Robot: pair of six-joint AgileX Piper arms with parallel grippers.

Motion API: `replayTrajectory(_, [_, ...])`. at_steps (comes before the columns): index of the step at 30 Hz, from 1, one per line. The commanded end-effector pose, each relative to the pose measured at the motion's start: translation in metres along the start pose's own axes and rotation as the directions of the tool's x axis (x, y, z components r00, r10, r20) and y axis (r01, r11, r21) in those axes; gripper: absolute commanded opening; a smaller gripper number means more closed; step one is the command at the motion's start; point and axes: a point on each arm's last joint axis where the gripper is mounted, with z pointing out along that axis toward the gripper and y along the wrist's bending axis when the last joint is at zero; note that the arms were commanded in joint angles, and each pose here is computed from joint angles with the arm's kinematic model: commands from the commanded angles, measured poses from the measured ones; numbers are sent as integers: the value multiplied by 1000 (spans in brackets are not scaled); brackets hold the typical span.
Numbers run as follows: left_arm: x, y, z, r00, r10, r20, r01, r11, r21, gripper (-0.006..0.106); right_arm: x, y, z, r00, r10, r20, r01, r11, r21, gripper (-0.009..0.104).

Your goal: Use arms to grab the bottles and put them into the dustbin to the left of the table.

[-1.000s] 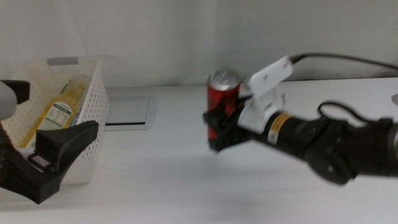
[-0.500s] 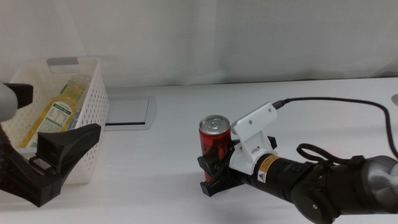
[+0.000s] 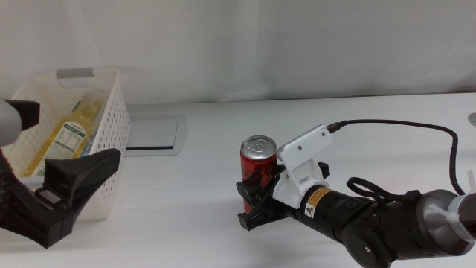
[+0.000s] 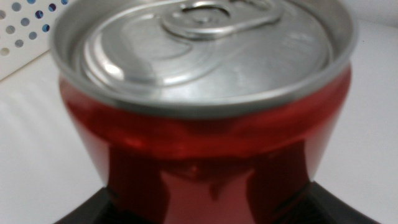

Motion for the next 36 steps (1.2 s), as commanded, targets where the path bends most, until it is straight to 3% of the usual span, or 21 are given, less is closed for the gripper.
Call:
replayTrajectory(1, [1, -2, 0, 1000, -7, 4, 7, 1000, 14, 90, 3, 0, 1, 1000, -8, -20, 8, 1000, 2, 20])
replayTrajectory(2, [1, -2, 0, 1000, -7, 4, 7, 1000, 14, 90, 3, 0, 2, 1000, -10, -23, 10, 1000, 0, 83])
replayTrajectory(4, [1, -2, 0, 1000, -7, 4, 7, 1000, 14, 90, 4, 0, 2, 999, -7, -31, 7, 1000, 2, 102])
replayTrajectory(15, [1, -2, 0, 1000, -7, 4, 7, 1000, 14, 89, -15, 2, -20, 994, -22, -105, 20, 1000, -16, 103])
replayTrajectory(25, [0, -2, 0, 1000, -7, 6, 7, 1000, 13, 89, -60, -1, -82, 986, -101, -135, 95, 994, -49, 103])
replayTrajectory(29, [0, -2, 0, 1000, -7, 12, 7, 1000, 12, 89, -71, -29, -108, 983, -66, -172, 71, 997, 21, 103])
replayTrajectory(36, [0, -2, 0, 1000, -7, 12, 7, 1000, 12, 89, -87, -101, -165, 988, -22, -152, 63, 960, 272, 96])
